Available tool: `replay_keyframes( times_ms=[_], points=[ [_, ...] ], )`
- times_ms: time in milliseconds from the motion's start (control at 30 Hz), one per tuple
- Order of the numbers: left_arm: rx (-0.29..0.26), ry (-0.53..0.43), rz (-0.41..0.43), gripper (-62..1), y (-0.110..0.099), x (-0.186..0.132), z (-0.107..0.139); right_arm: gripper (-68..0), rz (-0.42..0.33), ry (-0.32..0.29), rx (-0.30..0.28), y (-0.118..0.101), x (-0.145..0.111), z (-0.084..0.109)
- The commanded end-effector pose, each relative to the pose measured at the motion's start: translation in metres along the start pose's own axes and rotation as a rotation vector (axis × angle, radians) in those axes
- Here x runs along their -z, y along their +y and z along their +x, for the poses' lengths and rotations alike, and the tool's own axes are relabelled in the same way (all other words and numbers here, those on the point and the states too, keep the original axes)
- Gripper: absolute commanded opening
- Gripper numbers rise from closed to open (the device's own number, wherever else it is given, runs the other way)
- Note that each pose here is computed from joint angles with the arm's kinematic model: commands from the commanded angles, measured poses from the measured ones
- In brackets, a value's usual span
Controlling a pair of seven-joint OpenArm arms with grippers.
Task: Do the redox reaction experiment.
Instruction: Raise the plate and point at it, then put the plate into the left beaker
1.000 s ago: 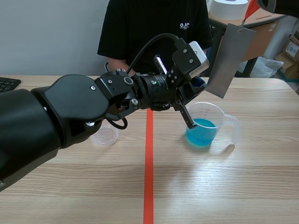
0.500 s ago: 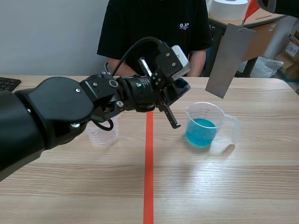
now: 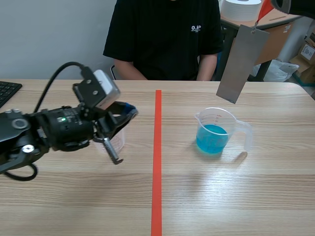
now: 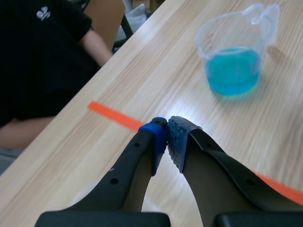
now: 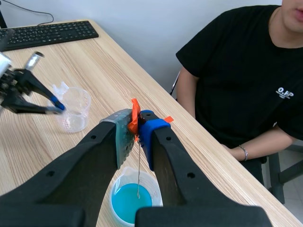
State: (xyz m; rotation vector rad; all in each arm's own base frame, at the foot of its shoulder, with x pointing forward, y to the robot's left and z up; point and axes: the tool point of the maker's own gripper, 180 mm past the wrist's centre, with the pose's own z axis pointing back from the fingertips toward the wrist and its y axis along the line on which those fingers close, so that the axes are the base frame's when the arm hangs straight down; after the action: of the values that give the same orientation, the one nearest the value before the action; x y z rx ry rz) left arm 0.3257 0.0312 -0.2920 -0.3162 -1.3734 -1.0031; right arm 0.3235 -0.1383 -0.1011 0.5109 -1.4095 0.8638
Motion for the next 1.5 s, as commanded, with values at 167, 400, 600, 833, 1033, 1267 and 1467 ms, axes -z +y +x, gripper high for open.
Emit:
replay_keyframes(
  times_ms=[167,400,600,833,1033,1267,1467],
  points=[
    [-0.030,0.161,0.165,-56.2,0.015,-0.086,-0.045,-66.0,-0.003,-0.041,-0.034,-0.003,-0.002,0.018],
    [-0.098,0.369,0.287,-56.2,-0.007,-0.174,-0.099,-66.0,-0.014,-0.044,-0.041,-0.004,0.001,0.016],
    [-0.211,0.528,0.344,-56.2,-0.050,-0.234,-0.127,-66.0,-0.029,-0.052,-0.051,-0.005,0.006,0.017],
    [-0.329,0.654,0.457,-56.2,-0.080,-0.285,-0.140,-66.0,-0.018,-0.090,-0.065,-0.003,0.018,0.028],
    [-0.418,0.742,0.486,-56.2,-0.113,-0.310,-0.145,-66.0,0.019,-0.119,-0.073,0.006,0.035,0.037],
    [-0.495,0.807,0.513,-56.2,-0.135,-0.318,-0.150,-66.0,0.089,-0.149,-0.092,0.026,0.064,0.048],
    [-0.533,0.824,0.527,-56.2,-0.144,-0.318,-0.151,-66.0,0.158,-0.175,-0.117,0.051,0.091,0.057]
  ],
)
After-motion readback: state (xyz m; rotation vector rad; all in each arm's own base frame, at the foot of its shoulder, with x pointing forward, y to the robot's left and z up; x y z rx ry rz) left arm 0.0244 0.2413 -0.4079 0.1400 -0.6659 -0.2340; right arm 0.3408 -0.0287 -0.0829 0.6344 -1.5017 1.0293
